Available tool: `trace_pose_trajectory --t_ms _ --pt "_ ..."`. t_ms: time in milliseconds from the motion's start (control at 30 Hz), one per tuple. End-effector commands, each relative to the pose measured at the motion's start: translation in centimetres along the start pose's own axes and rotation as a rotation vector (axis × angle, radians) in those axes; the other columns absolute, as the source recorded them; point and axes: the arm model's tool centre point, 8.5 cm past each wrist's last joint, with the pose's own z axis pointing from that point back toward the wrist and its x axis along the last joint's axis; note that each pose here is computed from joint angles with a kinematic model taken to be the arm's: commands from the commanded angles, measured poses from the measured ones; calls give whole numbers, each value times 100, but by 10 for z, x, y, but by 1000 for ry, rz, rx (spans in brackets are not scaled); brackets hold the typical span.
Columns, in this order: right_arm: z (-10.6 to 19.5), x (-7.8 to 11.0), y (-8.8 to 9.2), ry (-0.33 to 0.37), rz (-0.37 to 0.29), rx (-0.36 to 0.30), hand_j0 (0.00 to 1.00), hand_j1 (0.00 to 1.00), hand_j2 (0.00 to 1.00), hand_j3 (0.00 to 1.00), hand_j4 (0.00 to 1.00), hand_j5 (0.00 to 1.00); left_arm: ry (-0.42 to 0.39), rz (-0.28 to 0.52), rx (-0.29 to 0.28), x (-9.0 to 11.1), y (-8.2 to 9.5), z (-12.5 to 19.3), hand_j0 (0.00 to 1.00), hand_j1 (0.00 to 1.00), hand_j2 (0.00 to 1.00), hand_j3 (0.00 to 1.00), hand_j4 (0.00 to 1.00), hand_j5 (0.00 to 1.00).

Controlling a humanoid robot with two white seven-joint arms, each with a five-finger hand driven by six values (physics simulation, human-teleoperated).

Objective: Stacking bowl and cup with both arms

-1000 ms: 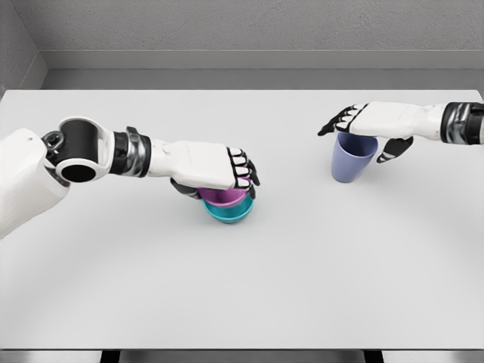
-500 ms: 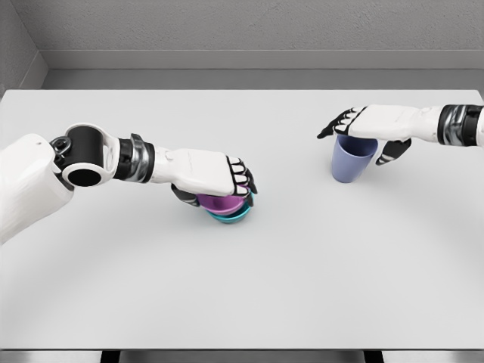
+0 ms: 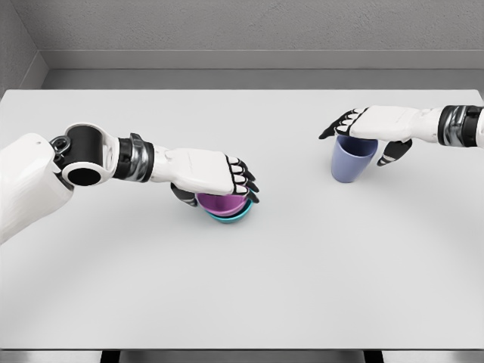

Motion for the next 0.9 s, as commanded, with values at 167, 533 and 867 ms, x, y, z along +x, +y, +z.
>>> trace_pose_trajectory --t_ms 167,533,867 --pt "1 -1 0 7 3 2 100 100 100 100 100 100 6 3 4 -1 1 3 100 100 100 100 100 100" --pt "-3 -1 1 4 -2 4 100 100 100 100 100 100 62 76 108 -13 22 94 100 100 100 100 100 100" --pt "-8 -3 4 10 -5 15 100 100 100 100 100 100 361 326 185 -54 -51 202 100 100 100 100 100 100"
